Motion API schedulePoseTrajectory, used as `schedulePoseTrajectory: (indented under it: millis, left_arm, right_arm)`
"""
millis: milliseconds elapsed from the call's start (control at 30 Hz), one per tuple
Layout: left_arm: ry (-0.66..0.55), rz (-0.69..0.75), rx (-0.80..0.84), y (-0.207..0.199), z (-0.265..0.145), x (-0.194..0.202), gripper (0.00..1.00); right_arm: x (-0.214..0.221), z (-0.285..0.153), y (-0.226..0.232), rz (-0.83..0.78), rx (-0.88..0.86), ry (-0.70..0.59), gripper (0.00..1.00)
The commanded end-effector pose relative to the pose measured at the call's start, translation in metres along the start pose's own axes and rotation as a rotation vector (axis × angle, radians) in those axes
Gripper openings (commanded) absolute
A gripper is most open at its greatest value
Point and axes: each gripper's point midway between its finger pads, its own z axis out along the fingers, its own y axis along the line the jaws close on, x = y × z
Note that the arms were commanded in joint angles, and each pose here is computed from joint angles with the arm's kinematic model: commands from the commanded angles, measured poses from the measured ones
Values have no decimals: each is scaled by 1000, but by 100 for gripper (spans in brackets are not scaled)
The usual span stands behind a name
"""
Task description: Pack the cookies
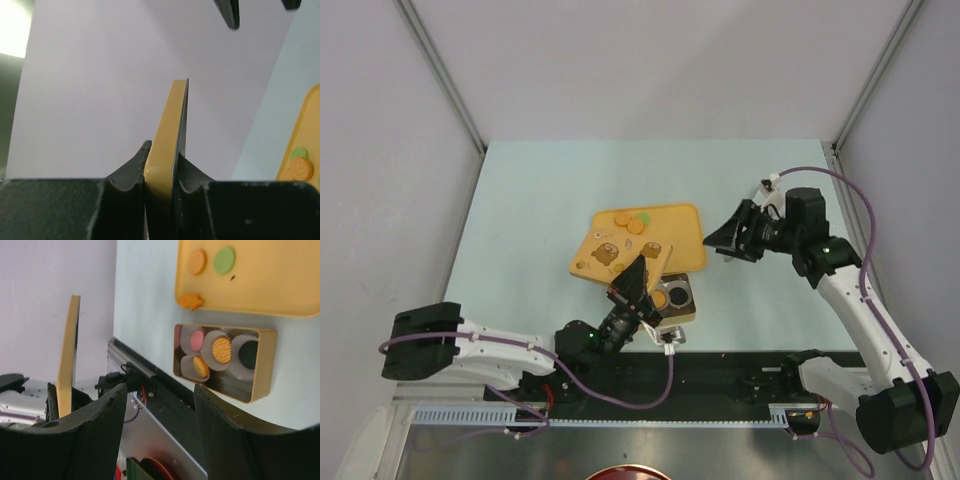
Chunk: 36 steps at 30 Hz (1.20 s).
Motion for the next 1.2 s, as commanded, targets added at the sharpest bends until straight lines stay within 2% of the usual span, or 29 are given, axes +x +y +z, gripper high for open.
schedulePoseTrajectory:
  millis: [0,233,367,600,867,1167]
  left_arm:
    - [-86,-31,-132,28,-5,-25,0]
    - [-144,-15,-95,10,-5,-46,0]
    - [-169,-7,-81,4,-9,-57,0]
    - [-199,-2,-78,0,-13,-69,0]
    - [-232,-11,-83,0,-18,-80,1]
    - [-266,-20,-96,4,-25,-90,0]
  right_arm:
    - [10,6,40,-29,-194,76,61]
    - [-7,7,63,-35,-284,32,62]
    - [-10,21,69,-18,-326,81,62]
    - [18,46,85,-69,-372,231,62]
    - [47,52,97,-173,-412,352,61]
    - [85,60,90,-288,-382,470,59]
